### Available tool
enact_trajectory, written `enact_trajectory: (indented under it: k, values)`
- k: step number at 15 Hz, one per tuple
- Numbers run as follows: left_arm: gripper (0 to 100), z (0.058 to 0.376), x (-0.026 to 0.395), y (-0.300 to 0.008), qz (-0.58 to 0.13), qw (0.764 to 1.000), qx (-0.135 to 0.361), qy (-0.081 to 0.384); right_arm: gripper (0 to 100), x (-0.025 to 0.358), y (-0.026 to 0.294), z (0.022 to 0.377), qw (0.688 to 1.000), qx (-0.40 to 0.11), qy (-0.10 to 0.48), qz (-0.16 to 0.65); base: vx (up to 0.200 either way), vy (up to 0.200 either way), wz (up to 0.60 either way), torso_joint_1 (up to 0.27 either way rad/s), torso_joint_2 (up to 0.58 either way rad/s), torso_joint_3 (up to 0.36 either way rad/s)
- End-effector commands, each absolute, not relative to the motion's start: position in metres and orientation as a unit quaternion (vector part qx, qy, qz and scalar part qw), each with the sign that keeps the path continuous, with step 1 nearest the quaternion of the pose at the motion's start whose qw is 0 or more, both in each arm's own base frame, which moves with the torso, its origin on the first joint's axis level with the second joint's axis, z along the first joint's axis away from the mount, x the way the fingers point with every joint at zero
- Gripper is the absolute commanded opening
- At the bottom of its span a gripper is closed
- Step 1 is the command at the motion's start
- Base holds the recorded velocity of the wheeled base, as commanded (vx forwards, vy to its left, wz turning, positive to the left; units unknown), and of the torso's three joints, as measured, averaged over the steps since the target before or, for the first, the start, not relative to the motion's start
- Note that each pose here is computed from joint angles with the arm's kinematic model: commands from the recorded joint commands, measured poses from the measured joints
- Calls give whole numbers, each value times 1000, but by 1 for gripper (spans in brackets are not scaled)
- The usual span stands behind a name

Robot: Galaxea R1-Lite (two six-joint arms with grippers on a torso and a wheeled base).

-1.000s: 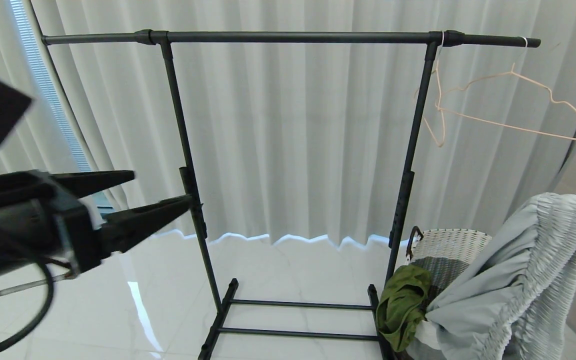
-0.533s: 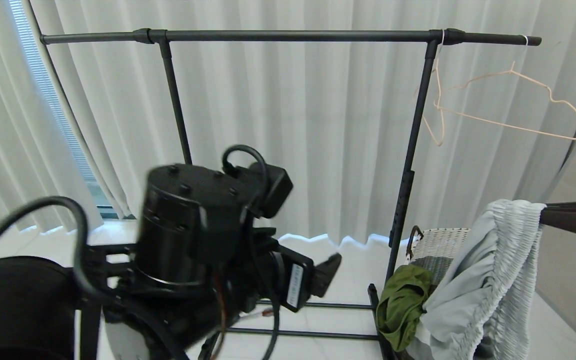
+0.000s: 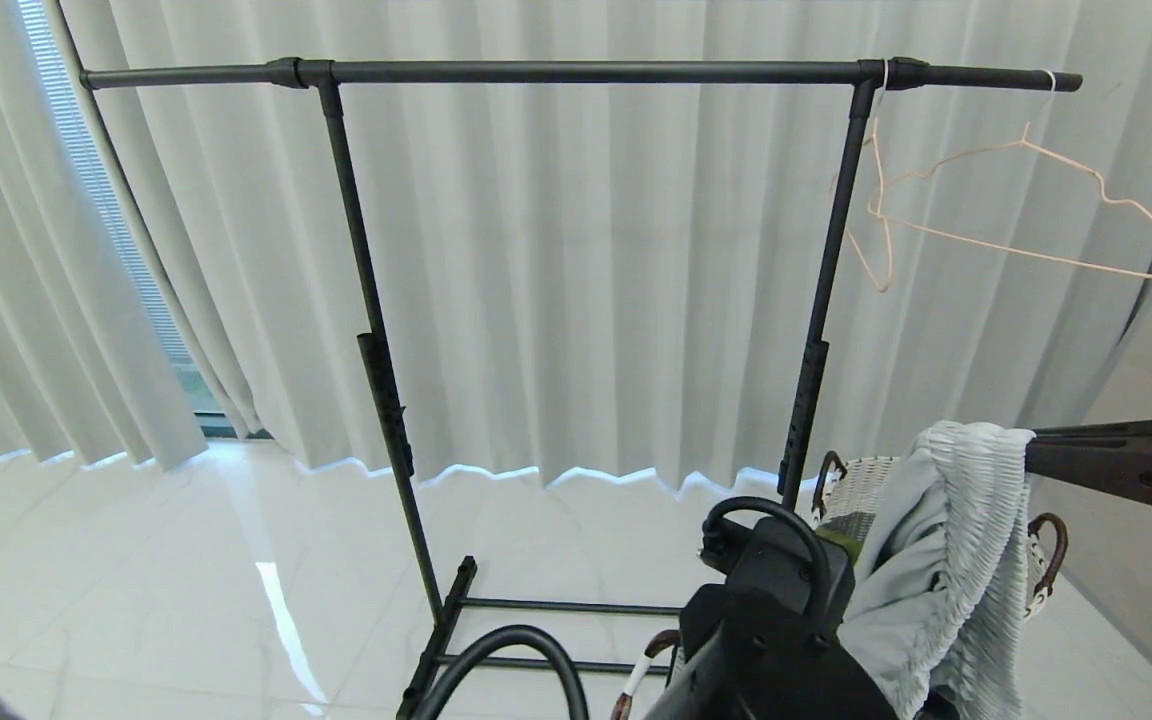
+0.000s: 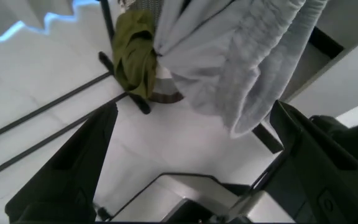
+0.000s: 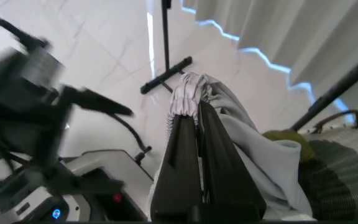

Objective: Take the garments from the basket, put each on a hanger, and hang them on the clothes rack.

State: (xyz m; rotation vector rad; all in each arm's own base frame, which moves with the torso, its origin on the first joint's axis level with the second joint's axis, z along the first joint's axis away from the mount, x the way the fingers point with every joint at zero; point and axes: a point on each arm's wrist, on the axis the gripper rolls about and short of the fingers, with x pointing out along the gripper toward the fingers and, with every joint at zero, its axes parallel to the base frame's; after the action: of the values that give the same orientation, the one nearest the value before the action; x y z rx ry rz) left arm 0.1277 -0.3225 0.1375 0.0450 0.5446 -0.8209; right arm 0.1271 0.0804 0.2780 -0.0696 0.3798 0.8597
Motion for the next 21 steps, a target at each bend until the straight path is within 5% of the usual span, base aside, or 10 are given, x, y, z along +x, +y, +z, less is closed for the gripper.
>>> enact_trajectory:
  k: [1, 10, 16, 17, 19, 21]
  values:
    - [100, 109, 148, -343, -385, 880, 26, 278, 0, 126, 83, 278, 888, -32, 183, 421, 0, 0, 0, 0, 0, 0]
    - [100, 47, 178, -349, -354, 875, 50, 326, 0, 120, 78, 284, 895, -10, 176, 409, 0, 0, 0, 0, 0, 0]
    - [100, 59, 169, -333, -355, 875, 50, 325, 0, 122, 74, 284, 908, -11, 176, 379, 0, 0, 0, 0, 0, 0]
    - [0, 63, 169, -331, -355, 876, 48, 322, 0, 122, 74, 283, 908, -12, 177, 378, 0, 0, 0, 0, 0, 0]
    - [0, 77, 166, -327, -349, 885, 40, 306, 0, 123, 74, 281, 909, -11, 180, 375, 0, 0, 0, 0, 0, 0]
    - [0, 126, 162, -316, -354, 901, -3, 252, 0, 126, 72, 282, 914, -10, 179, 365, 0, 0, 0, 0, 0, 0]
